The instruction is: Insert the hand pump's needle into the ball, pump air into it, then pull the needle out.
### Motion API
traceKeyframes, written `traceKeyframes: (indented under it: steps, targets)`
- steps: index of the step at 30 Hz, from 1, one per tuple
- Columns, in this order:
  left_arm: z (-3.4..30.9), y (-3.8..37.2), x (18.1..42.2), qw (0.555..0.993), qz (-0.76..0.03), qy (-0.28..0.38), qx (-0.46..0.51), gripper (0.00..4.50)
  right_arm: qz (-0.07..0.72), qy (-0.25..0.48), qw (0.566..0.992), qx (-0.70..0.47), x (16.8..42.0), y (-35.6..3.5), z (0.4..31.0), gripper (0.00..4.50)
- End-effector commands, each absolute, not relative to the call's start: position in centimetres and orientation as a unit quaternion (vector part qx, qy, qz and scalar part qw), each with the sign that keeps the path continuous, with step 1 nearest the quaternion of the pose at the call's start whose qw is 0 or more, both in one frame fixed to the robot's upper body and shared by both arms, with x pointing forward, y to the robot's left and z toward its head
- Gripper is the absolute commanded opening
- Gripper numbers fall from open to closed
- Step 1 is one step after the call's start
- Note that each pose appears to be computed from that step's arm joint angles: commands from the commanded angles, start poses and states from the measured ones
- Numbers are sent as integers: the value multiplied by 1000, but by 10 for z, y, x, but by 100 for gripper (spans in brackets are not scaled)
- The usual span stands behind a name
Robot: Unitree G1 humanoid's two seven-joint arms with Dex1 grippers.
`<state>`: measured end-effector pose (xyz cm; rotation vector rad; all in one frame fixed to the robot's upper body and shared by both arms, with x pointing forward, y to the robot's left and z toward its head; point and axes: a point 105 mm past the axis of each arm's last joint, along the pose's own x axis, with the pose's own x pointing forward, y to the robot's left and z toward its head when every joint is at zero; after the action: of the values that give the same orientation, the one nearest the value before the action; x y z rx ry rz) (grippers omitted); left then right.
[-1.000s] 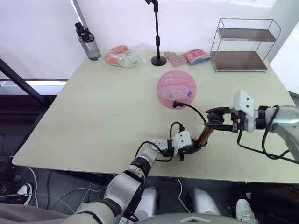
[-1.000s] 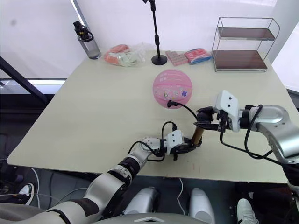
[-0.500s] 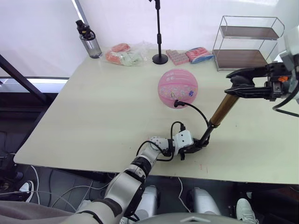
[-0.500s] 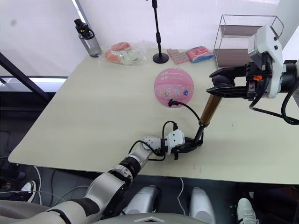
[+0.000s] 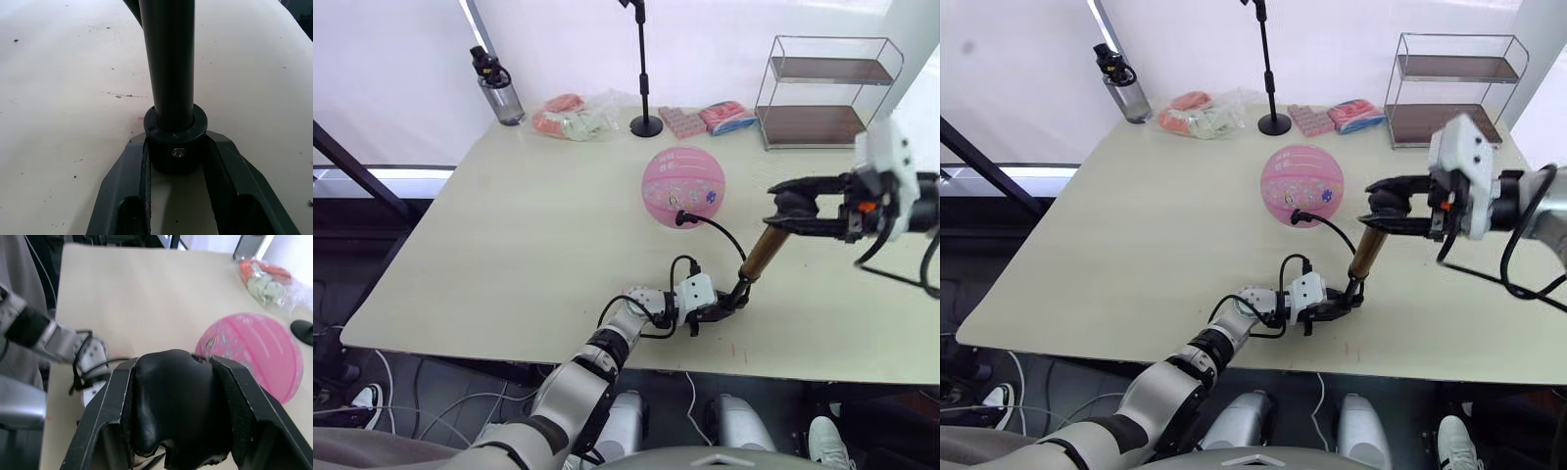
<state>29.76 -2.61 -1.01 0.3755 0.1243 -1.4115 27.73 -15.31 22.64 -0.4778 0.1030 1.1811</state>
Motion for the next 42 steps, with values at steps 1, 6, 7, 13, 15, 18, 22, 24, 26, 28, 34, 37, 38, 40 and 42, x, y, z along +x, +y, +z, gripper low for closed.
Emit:
traceKeyframes:
  steps: [1,6,7,13,15,18,22,24,26,28,34,37,38,40,42]
  targets:
    - [-59,-6,269,717,-655,160,178,109,531,89,809,-236,288,-159,186,180]
    - [-59,-5,270,718,-653,160,179,109,531,101,806,-239,292,-154,151,180]
    - [-59,-4,270,719,-653,160,178,109,532,102,806,-239,292,-153,145,180]
    - [-59,-4,271,722,-650,160,178,109,539,112,801,-235,290,-145,120,180]
    - [-59,-3,271,723,-649,159,179,109,540,109,801,-235,290,-145,124,180]
    - [-59,-3,271,723,-648,160,178,109,540,95,801,-241,292,-150,148,180]
    - [-59,-3,270,721,-650,161,177,109,543,60,801,-244,290,-153,199,180]
    - [-59,-3,271,721,-651,161,177,109,546,54,800,-242,287,-153,212,180]
    - [-59,-3,271,720,-652,160,178,109,548,46,801,-236,284,-155,232,180]
    - [-59,-4,271,719,-652,160,178,109,548,37,803,-231,280,-157,251,180]
    - [-58,-3,271,719,-653,160,178,109,543,16,807,-230,269,-166,302,180]
    - [-58,-3,271,719,-652,161,178,109,542,10,808,-231,265,-167,314,180]
    - [-58,-3,271,719,-652,161,178,109,542,9,808,-231,265,-167,316,180]
    - [-58,-3,272,719,-652,160,179,109,541,6,808,-231,265,-167,319,180]
    - [-58,-4,272,719,-652,160,179,109,543,12,806,-235,265,-165,314,180]
